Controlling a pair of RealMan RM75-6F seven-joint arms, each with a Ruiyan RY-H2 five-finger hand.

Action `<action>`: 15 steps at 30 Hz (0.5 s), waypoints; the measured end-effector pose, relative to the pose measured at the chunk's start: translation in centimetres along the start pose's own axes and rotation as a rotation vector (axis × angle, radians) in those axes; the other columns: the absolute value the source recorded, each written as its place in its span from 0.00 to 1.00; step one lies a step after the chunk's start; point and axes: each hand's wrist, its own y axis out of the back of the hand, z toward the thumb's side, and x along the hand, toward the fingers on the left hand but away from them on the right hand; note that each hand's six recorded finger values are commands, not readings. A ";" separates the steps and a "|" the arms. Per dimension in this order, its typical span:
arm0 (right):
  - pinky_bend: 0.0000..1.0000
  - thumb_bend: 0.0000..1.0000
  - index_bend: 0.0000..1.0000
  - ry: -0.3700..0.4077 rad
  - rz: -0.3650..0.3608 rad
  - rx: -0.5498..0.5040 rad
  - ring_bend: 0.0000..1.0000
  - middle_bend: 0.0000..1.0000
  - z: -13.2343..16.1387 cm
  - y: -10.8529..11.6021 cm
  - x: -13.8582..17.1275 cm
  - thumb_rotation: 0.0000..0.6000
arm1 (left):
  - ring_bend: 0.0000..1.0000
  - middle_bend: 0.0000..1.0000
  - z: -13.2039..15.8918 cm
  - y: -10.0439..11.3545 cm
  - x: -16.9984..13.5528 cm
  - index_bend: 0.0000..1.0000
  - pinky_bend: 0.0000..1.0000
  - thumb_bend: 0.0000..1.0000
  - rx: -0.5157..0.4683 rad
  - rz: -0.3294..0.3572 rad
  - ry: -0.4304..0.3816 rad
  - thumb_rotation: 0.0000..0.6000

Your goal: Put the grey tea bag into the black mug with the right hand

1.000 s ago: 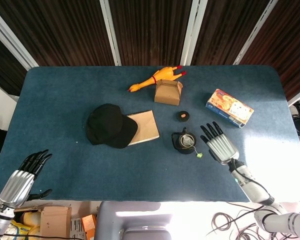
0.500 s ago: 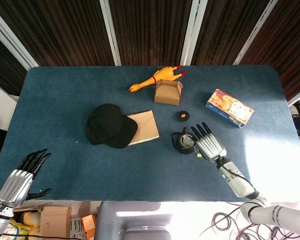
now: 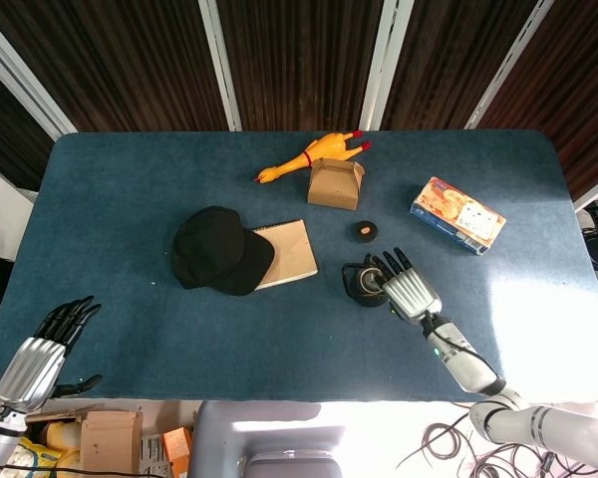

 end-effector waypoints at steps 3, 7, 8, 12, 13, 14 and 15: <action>0.00 0.39 0.31 0.001 0.004 -0.002 0.00 0.05 0.1 -0.1 -0.1 1.00 | 0.00 0.00 0.0 0.0 0.0 0.00 0.09 0.03 0.000 0.000 0.000 1.00; 0.00 0.39 0.31 0.000 -0.009 -0.006 0.00 0.05 0.0 0.1 0.0 1.00 | 0.00 0.00 -0.1 0.1 -0.1 0.00 0.09 0.03 -0.002 0.004 0.002 1.00; 0.00 0.39 0.30 -0.003 -0.022 -0.013 0.00 0.05 -0.1 0.4 0.2 1.00 | 0.00 0.00 -0.1 0.1 -0.1 0.00 0.09 0.03 -0.002 0.004 0.002 1.00; 0.00 0.39 0.28 -0.014 -0.091 -0.038 0.00 0.04 -1.1 2.1 1.7 1.00 | 0.00 0.00 0.0 0.1 -0.1 0.00 0.09 0.03 -0.001 0.003 -0.001 1.00; 0.00 0.39 0.27 -0.016 -0.107 -0.044 0.00 0.04 -1.4 2.5 2.2 1.00 | 0.00 0.00 0.0 0.0 -0.1 0.00 0.09 0.03 0.000 0.002 -0.002 1.00; 0.00 0.39 0.27 -0.019 -0.127 -0.055 0.00 0.04 -1.8 2.9 2.9 1.00 | 0.00 0.00 0.1 0.0 -0.1 0.00 0.09 0.03 0.001 0.001 -0.003 1.00; 0.00 0.39 0.26 -0.021 -0.141 -0.064 0.00 0.04 -2.1 3.2 3.4 1.00 | 0.00 0.00 0.1 0.0 -0.1 0.00 0.09 0.03 0.001 0.000 -0.003 1.00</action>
